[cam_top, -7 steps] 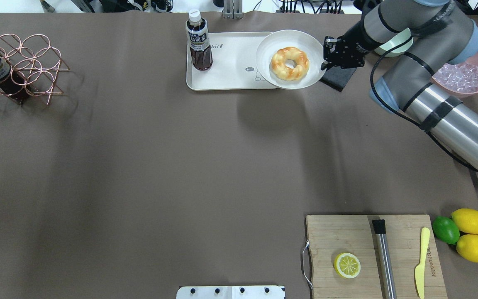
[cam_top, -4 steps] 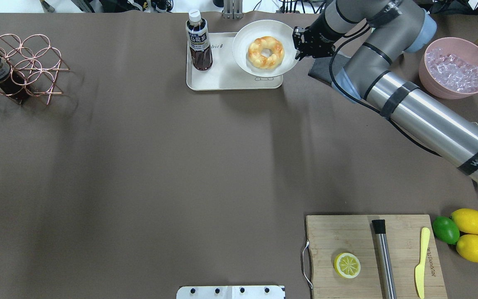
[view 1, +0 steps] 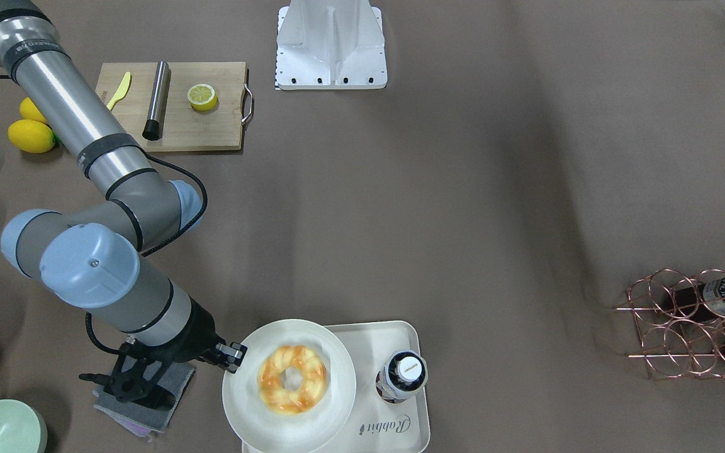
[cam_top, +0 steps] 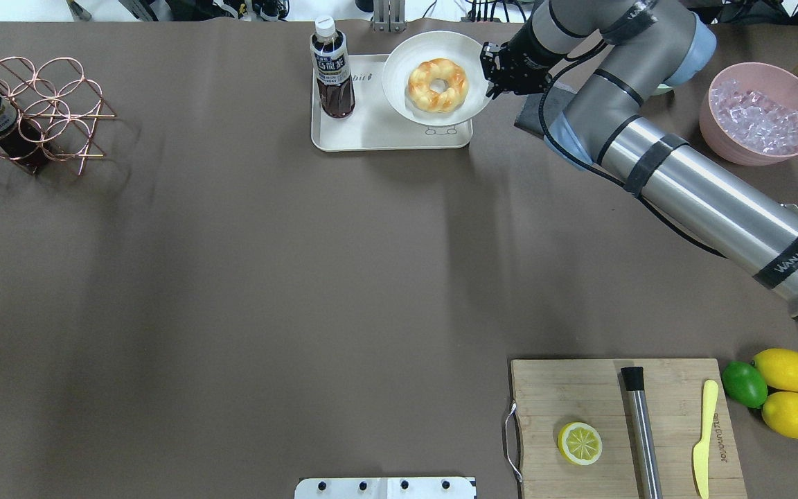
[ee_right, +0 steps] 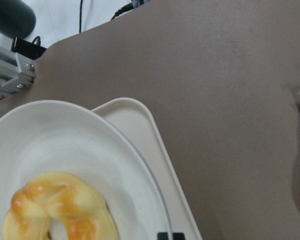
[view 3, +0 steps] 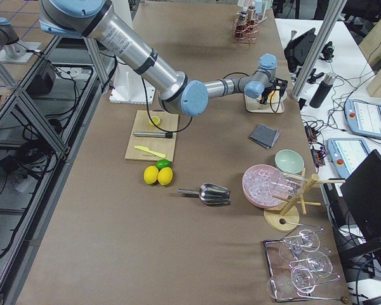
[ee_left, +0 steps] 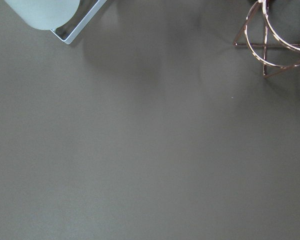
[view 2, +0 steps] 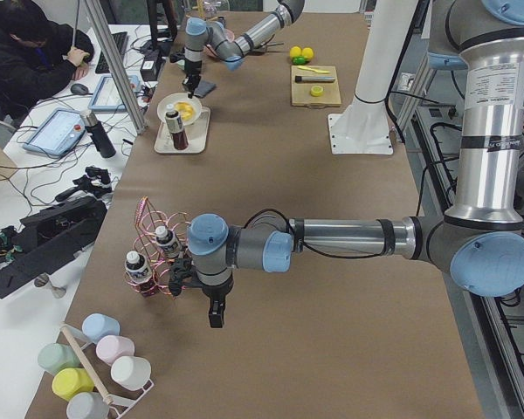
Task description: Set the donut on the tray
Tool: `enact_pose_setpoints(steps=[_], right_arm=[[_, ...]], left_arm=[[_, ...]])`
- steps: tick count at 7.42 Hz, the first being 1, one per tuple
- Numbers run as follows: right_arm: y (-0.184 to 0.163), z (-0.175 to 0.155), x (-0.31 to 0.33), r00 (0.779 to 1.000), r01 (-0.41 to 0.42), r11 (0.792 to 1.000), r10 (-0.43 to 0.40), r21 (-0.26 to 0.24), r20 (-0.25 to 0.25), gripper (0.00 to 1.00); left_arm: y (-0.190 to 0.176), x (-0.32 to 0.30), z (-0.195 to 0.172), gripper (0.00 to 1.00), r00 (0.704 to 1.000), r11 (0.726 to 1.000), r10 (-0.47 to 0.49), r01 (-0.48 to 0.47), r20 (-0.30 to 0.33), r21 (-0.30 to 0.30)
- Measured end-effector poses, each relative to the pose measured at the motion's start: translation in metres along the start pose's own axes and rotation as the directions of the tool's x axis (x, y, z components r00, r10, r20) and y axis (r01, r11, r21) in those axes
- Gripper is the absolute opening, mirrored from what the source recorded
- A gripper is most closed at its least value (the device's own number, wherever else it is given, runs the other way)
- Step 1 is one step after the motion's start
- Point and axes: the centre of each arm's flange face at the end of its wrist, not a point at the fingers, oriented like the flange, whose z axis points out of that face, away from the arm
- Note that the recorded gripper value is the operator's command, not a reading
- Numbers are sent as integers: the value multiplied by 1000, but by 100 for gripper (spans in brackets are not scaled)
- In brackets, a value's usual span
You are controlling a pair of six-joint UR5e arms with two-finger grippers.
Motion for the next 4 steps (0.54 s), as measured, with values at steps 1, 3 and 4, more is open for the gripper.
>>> enact_pose_setpoints(steps=[1, 3, 4], right_arm=[[3, 4, -3, 1000, 2, 1000, -2, 4, -5, 0], [10, 8, -8, 1000, 15, 1000, -16, 18, 7, 99], [14, 11, -8, 999, 15, 1000, -16, 24, 29, 100]], left_arm=[[-1, 1, -1, 98, 1000, 1000, 1, -1, -1, 1], [-2, 2, -2, 98, 1000, 1000, 2, -2, -1, 3], [-2, 1, -1, 98, 1000, 1000, 2, -2, -1, 2]])
